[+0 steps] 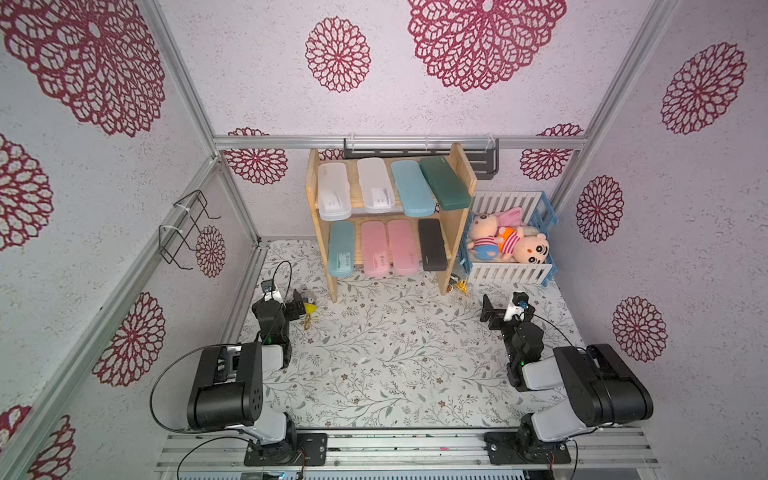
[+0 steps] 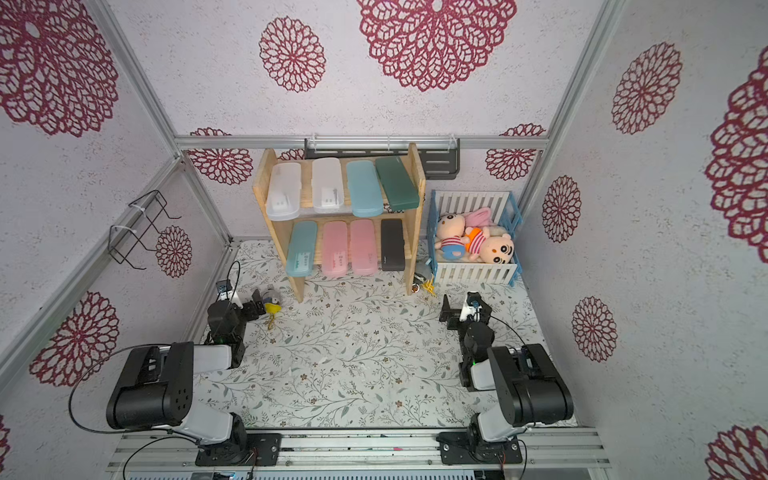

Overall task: Remove the pencil cases from the shelf
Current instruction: Pick up the pencil case from the shelf.

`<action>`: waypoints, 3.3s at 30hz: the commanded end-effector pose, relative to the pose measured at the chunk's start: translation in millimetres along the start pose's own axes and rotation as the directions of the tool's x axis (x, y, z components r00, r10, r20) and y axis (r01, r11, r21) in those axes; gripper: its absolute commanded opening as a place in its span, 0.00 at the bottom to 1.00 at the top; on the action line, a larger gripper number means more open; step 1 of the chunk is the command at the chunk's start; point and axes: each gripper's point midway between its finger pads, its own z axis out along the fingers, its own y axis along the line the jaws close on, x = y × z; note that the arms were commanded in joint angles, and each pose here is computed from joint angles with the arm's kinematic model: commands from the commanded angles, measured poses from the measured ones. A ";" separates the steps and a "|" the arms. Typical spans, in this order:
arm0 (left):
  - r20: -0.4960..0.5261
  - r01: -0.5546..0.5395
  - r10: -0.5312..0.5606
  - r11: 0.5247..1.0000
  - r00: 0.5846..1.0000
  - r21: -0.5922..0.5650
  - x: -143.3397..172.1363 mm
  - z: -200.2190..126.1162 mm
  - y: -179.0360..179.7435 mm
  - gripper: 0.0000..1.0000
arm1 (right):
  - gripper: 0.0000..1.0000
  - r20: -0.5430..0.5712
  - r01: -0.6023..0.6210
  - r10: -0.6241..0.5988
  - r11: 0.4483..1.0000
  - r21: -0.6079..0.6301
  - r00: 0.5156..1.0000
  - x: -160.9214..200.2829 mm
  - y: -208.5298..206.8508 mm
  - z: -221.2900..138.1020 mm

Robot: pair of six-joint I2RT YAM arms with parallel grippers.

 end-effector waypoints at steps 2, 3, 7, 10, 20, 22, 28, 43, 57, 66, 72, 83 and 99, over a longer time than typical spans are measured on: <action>0.014 -0.003 0.003 1.000 1.000 0.003 -5.4 1.9 -0.8 0.97 | 0.99 0.049 0.010 -0.011 1.000 0.007 0.999 -13.9 -1.0 3.9; 0.015 -0.003 0.003 1.000 1.000 0.001 -5.9 2.0 -0.3 0.97 | 0.99 0.049 0.010 -0.010 1.000 0.007 0.999 -14.2 -0.7 4.2; 0.013 -0.003 0.003 1.000 1.000 0.002 -5.2 1.8 -0.7 0.97 | 0.99 0.046 0.010 -0.010 1.000 0.006 0.999 -13.5 -1.0 4.3; 0.012 -0.004 0.004 1.000 1.000 0.004 -5.1 2.3 -1.1 0.97 | 0.99 0.046 0.010 -0.010 1.000 0.005 0.999 -13.4 -0.7 4.5; 0.027 0.031 -0.030 0.998 0.999 -0.061 -42.5 -14.9 9.8 0.97 | 0.99 -0.012 0.008 -0.007 1.000 0.023 1.000 -25.2 -2.9 17.1; 0.017 0.104 -0.103 0.990 0.995 -0.093 -63.2 -28.7 16.2 0.97 | 0.99 -0.013 -0.007 0.008 0.997 0.074 1.000 -40.7 -10.6 21.1; -0.035 0.436 -0.436 0.885 0.899 0.161 -119.6 -82.8 -23.7 0.97 | 0.99 -0.020 -0.103 0.108 0.982 0.160 0.994 -90.3 -18.7 22.0; -0.472 0.883 -0.796 0.160 0.380 0.440 -129.5 -150.9 -102.4 0.97 | 0.99 -0.225 -0.147 0.159 0.987 0.069 0.961 -119.3 17.7 10.8; -0.616 0.919 -0.702 0.145 0.356 0.366 -103.2 -97.3 -169.3 1.00 | 0.99 -0.291 -0.142 0.147 0.989 0.040 0.945 -100.9 28.8 15.6; -0.631 0.919 -0.684 0.159 0.365 0.360 -107.1 -75.1 -184.8 0.93 | 0.99 -0.298 -0.124 0.130 0.991 0.040 0.946 -101.6 30.4 27.9; -0.648 0.926 -0.677 0.145 0.349 0.347 -101.3 -64.3 -191.0 0.81 | 0.99 -0.303 -0.119 0.125 0.992 0.038 0.945 -101.6 31.9 34.4; -0.664 0.931 -0.678 0.089 0.317 0.354 -94.7 -56.1 -200.5 0.57 | 0.98 -0.296 -0.105 0.111 0.994 0.037 0.949 -104.3 31.6 36.6; -0.631 0.921 -0.702 0.095 0.331 0.377 -99.8 -75.2 -191.9 0.00 | 0.98 -0.249 -0.140 0.144 0.990 0.032 0.958 -128.9 28.8 17.9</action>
